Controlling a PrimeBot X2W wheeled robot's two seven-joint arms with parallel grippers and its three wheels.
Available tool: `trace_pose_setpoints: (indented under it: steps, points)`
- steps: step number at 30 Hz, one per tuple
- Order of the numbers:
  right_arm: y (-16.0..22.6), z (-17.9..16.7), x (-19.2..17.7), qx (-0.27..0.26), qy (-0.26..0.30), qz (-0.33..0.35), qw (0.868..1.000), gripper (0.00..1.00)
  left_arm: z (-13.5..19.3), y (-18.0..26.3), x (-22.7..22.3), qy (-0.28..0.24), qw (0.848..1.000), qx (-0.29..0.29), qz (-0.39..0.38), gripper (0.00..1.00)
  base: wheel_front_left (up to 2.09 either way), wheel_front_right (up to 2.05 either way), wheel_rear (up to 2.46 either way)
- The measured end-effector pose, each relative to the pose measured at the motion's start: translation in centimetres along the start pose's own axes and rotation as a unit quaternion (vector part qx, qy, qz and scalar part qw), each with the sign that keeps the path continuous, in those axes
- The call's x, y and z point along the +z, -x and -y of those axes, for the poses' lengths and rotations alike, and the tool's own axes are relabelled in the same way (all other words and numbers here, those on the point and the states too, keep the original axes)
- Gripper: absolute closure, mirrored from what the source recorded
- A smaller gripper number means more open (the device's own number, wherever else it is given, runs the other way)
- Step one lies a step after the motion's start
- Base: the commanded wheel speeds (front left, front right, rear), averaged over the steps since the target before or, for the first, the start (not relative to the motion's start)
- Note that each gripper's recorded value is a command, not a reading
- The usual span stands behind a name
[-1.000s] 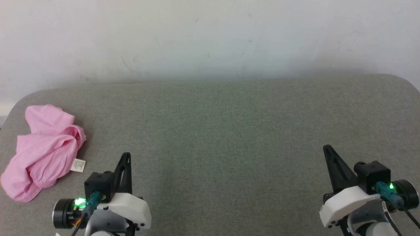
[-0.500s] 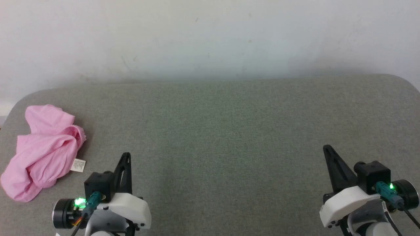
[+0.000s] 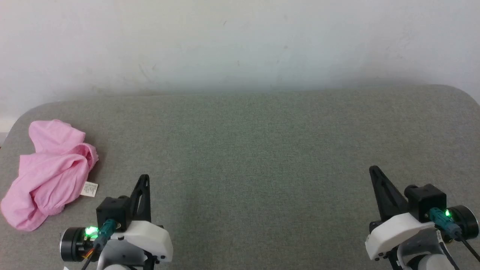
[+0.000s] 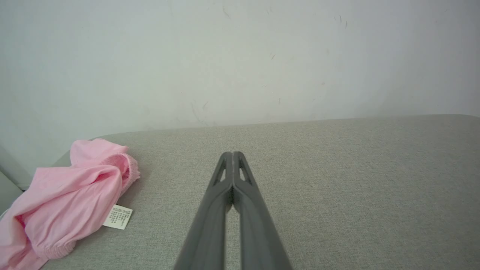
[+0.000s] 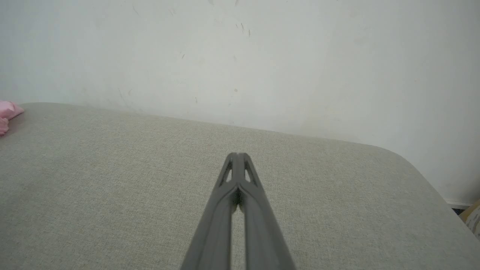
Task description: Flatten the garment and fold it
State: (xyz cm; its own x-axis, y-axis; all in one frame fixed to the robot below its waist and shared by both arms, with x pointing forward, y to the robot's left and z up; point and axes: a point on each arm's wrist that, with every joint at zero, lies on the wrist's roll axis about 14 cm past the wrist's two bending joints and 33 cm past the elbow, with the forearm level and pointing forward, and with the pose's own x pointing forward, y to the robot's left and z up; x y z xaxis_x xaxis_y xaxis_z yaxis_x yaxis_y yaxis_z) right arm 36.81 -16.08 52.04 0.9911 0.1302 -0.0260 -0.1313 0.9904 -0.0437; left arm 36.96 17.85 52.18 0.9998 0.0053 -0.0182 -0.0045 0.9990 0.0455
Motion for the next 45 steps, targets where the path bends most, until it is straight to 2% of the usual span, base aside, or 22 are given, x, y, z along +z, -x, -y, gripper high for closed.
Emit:
trace_pose_setpoints:
  steps: [45]
  points:
    - [0.0, -0.01, 0.0, 0.0, 0.0, 0.0, 1.0, 1.0, 0.0, 0.0, 0.0, 0.0, 1.0, 0.0, 0.0, 1.0, 0.0, 0.0, 0.0]
